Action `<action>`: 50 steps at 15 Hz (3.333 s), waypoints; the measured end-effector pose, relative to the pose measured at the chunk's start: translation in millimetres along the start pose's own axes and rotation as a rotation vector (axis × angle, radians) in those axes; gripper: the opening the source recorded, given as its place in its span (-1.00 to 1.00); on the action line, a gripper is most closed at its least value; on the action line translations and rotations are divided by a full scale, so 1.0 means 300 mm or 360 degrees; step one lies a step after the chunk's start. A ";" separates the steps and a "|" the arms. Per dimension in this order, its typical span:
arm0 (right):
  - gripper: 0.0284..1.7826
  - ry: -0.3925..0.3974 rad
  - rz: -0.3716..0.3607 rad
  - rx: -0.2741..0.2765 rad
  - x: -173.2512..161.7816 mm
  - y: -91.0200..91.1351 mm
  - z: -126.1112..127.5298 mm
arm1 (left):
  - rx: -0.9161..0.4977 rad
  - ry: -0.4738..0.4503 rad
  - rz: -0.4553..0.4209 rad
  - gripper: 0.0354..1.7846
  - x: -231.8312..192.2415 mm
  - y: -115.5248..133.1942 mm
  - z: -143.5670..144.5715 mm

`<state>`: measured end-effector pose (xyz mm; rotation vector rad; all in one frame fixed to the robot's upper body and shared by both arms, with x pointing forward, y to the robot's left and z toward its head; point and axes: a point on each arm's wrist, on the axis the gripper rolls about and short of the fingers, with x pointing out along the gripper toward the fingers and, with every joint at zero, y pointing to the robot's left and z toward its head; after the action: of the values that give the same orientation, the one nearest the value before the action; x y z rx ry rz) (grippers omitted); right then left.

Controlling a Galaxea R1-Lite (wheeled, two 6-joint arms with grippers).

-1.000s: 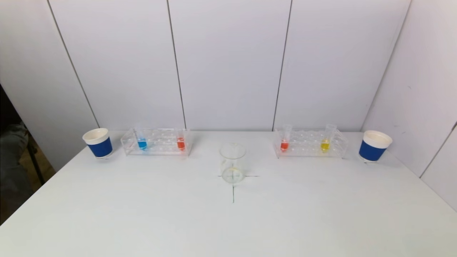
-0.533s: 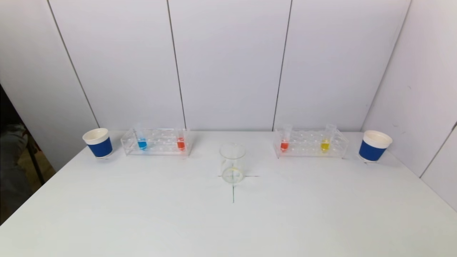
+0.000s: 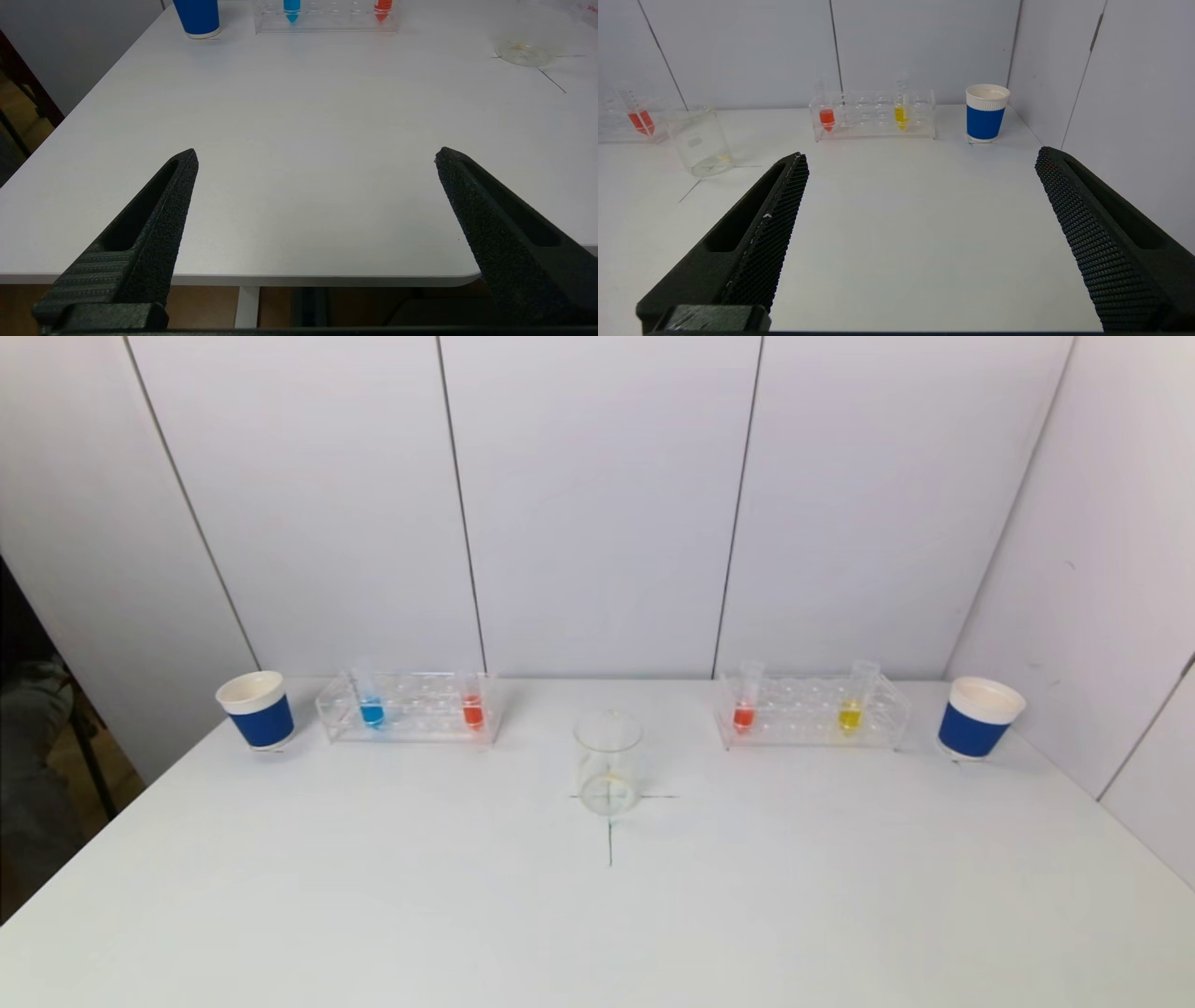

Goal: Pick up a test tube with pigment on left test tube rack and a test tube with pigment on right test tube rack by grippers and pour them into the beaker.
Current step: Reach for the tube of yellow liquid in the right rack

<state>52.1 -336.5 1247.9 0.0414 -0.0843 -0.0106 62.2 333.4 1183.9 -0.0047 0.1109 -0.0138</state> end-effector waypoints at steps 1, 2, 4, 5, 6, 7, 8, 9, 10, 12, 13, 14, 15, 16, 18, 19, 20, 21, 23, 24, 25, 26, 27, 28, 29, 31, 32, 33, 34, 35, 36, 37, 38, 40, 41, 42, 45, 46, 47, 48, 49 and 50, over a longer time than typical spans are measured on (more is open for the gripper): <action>0.99 0.0007 0.0005 -0.0002 0.008 0.002 0.032 | 0.0001 0.0001 0.0001 0.99 0.000 0.000 0.000; 0.99 0.0018 0.0017 -0.0002 0.019 0.004 0.062 | 0.0001 0.0001 0.0000 0.99 0.000 0.000 0.000; 0.99 0.0024 0.0049 0.0000 0.052 0.008 0.122 | 0.0001 0.0001 0.0000 0.99 0.000 0.000 0.000; 0.99 0.0019 0.0056 -0.0001 0.074 0.010 0.150 | 0.0000 0.0001 0.0000 0.99 0.000 0.000 0.000; 0.99 0.0016 0.0060 -0.0001 0.102 0.011 0.176 | 0.0000 0.0000 0.0001 0.99 0.000 0.000 0.000; 0.99 0.0013 0.0064 -0.0002 0.137 0.012 0.201 | 0.0001 0.0001 0.0000 0.99 0.000 0.000 0.000; 0.99 0.0016 0.0066 -0.0004 0.173 0.014 0.221 | 0.0000 0.0001 0.0000 0.99 0.000 0.000 0.000; 0.99 0.0023 0.0068 -0.0005 0.212 0.015 0.237 | 0.0001 0.0001 0.0001 0.99 0.000 0.000 0.000; 0.99 0.0033 0.0069 -0.0006 0.257 0.016 0.250 | 0.0000 0.0001 0.0000 0.99 0.000 0.000 0.000; 0.99 0.0059 0.0071 -0.0005 0.344 0.017 0.264 | 0.0000 0.0001 0.0000 0.99 0.000 0.000 0.000; 0.99 0.0074 0.0071 -0.0003 0.393 0.017 0.266 | 0.0000 0.0001 0.0001 0.99 0.000 0.000 0.000; 0.99 0.0092 0.0070 -0.0002 0.434 0.018 0.263 | 0.0000 0.0001 0.0001 0.99 0.000 0.000 0.000; 0.99 0.0110 0.0069 0.0000 0.485 0.018 0.258 | 0.0000 0.0001 0.0000 0.99 0.000 0.000 0.000; 0.99 0.0129 0.0068 0.0001 0.528 0.018 0.250 | 0.0001 0.0001 0.0001 0.99 0.000 0.000 0.000; 0.99 0.0163 0.0067 0.0003 0.613 0.018 0.227 | 0.0001 0.0001 0.0000 0.99 0.000 0.000 0.000; 0.99 0.0180 0.0068 0.0006 0.654 0.018 0.212 | 0.0000 0.0001 0.0000 0.99 0.000 0.000 0.000; 0.99 0.0196 0.0070 0.0007 0.697 0.019 0.194 | 0.0000 0.0000 0.0001 0.99 0.000 0.000 0.000; 0.99 0.0208 0.0072 0.0008 0.736 0.020 0.176 | 0.0001 0.0001 0.0001 0.99 0.000 0.000 0.000; 0.99 0.0225 0.0080 0.0009 0.813 0.023 0.133 | 0.0000 0.0001 0.0001 0.99 0.000 0.000 0.000; 0.99 0.0231 0.0084 0.0010 0.848 0.025 0.110 | 0.0000 0.0001 0.0001 0.99 0.000 0.000 0.000; 0.99 0.0235 0.0086 0.0011 0.885 0.026 0.084 | 0.0001 0.0001 0.0000 0.99 0.000 0.000 0.000; 0.99 0.0235 0.0087 0.0012 0.917 0.027 0.059 | 0.0001 0.0001 0.0000 0.99 0.000 0.000 0.000; 0.99 0.0244 0.0088 0.0013 0.949 0.027 0.030 | 0.0000 0.0001 0.0000 0.99 0.000 0.000 0.000; 0.99 0.0241 0.0089 0.0013 0.981 0.028 0.001 | 0.0001 0.0000 0.0000 0.99 0.000 0.000 0.000; 0.99 0.0235 0.0088 0.0013 1.008 0.027 -0.025 | 0.0001 0.0001 0.0001 0.99 0.000 0.000 0.000; 0.99 0.0201 0.0085 0.0011 1.068 0.027 -0.082 | 0.0000 0.0001 0.0000 0.99 0.000 0.000 0.000; 0.99 0.0189 0.0081 0.0012 1.094 0.026 -0.105 | 0.0000 0.0001 0.0000 0.99 0.000 0.000 0.000; 0.99 0.0199 0.0081 0.0012 1.120 0.025 -0.132 | 0.0000 0.0001 0.0000 0.99 0.000 0.000 0.000; 0.99 0.0221 0.0079 0.0013 1.141 0.025 -0.156 | 0.0000 0.0001 0.0001 0.99 0.000 0.000 0.000; 0.99 0.0236 0.0077 0.0012 1.162 0.025 -0.176 | 0.0000 0.0001 0.0000 0.99 0.000 0.000 0.000; 0.99 0.0245 0.0075 0.0012 1.179 0.025 -0.188 | 0.0000 0.0000 0.0000 0.99 0.000 0.000 0.000; 0.99 0.0252 0.0071 0.0012 1.196 0.026 -0.201 | 0.0000 0.0001 0.0000 0.99 0.000 0.000 0.000; 0.99 0.0257 0.0066 0.0011 1.209 0.026 -0.212 | 0.0000 0.0001 0.0000 0.99 0.000 0.000 0.000; 0.99 0.0275 0.0057 0.0015 1.230 0.026 -0.236 | 0.0000 0.0001 0.0001 0.99 0.000 0.000 0.000; 0.99 0.0286 0.0055 0.0015 1.238 0.026 -0.249 | 0.0001 0.0001 0.0000 0.99 0.000 0.000 0.000; 0.99 0.0299 0.0055 0.0013 1.246 0.028 -0.263 | 0.0001 0.0001 0.0000 0.99 0.000 0.000 0.000; 0.99 0.0332 0.0048 0.0014 1.268 0.028 -0.299 | 0.0001 0.0001 0.0000 0.99 0.000 0.000 0.000; 0.99 0.0339 0.0046 0.0024 1.276 0.029 -0.309 | 0.0001 0.0001 0.0000 0.99 0.000 0.000 0.000; 0.99 0.0339 0.0036 0.0034 1.284 0.029 -0.316 | 0.0000 0.0001 0.0000 0.99 0.000 0.000 0.000; 0.99 0.0338 0.0024 0.0038 1.293 0.030 -0.322 | 0.0001 0.0001 0.0001 0.99 0.000 0.000 0.000; 0.99 0.0339 0.0016 0.0039 1.299 0.030 -0.329 | 0.0001 0.0001 0.0000 0.99 0.000 0.000 0.000; 0.99 0.0329 0.0015 0.0042 1.304 0.030 -0.334 | 0.0000 0.0001 0.0001 0.99 0.000 0.000 0.000</action>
<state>450.5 -328.2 1181.4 0.0681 0.1221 0.0040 62.2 333.4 1183.9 -0.0047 0.1113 -0.0134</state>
